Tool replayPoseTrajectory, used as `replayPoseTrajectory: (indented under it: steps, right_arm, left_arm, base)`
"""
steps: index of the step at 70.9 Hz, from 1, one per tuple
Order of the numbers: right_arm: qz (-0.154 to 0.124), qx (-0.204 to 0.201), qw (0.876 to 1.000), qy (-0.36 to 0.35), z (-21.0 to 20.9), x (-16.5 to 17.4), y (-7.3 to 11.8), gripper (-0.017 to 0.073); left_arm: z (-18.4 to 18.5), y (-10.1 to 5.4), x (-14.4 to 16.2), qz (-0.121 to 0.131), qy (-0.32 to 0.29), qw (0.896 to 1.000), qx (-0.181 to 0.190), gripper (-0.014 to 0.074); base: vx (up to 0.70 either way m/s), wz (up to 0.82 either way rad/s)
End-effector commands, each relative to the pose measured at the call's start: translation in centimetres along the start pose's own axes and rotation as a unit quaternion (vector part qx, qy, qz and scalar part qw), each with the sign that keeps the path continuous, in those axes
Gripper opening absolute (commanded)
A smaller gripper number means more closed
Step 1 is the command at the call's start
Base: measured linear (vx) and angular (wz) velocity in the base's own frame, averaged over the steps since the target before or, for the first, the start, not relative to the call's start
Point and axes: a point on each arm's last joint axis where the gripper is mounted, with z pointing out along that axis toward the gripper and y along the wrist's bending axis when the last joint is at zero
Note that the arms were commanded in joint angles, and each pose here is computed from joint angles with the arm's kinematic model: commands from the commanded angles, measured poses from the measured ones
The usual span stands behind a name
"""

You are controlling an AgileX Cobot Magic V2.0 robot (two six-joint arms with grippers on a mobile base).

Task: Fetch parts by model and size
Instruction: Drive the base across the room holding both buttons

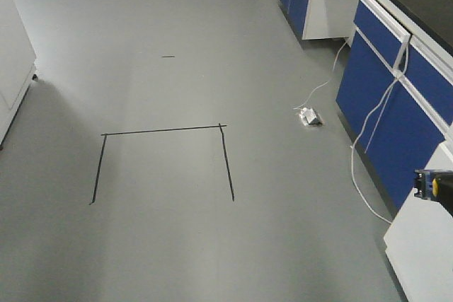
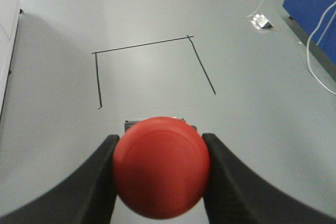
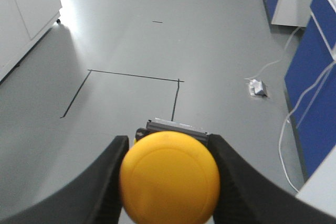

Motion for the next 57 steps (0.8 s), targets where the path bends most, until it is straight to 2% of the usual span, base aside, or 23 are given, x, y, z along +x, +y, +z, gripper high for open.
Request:
replayPoseTrajectory:
  steps: [1,29,57]
  right_arm:
    - [-0.008,0.004,0.999,-0.051,-0.43,-1.52,-0.09,-0.0008]
    - [-0.008,0.004,0.999,-0.051,-0.43,-1.52,-0.09,-0.0008]
    - [-0.008,0.004,0.999,-0.051,-0.43,-1.52,-0.09,-0.0008]
  left_arm:
    - [-0.39,-0.09,-1.29,0.0,-0.042,0.999,0.005,-0.0006]
    - [-0.39,-0.09,-1.29,0.0,-0.042,0.999,0.005,-0.0006]
    - [-0.39,-0.09,-1.29,0.0,-0.042,0.999,0.005,-0.0006]
  base:
    - [0.17,0.24]
    - [0.24,0.09]
    - [0.44,-0.03]
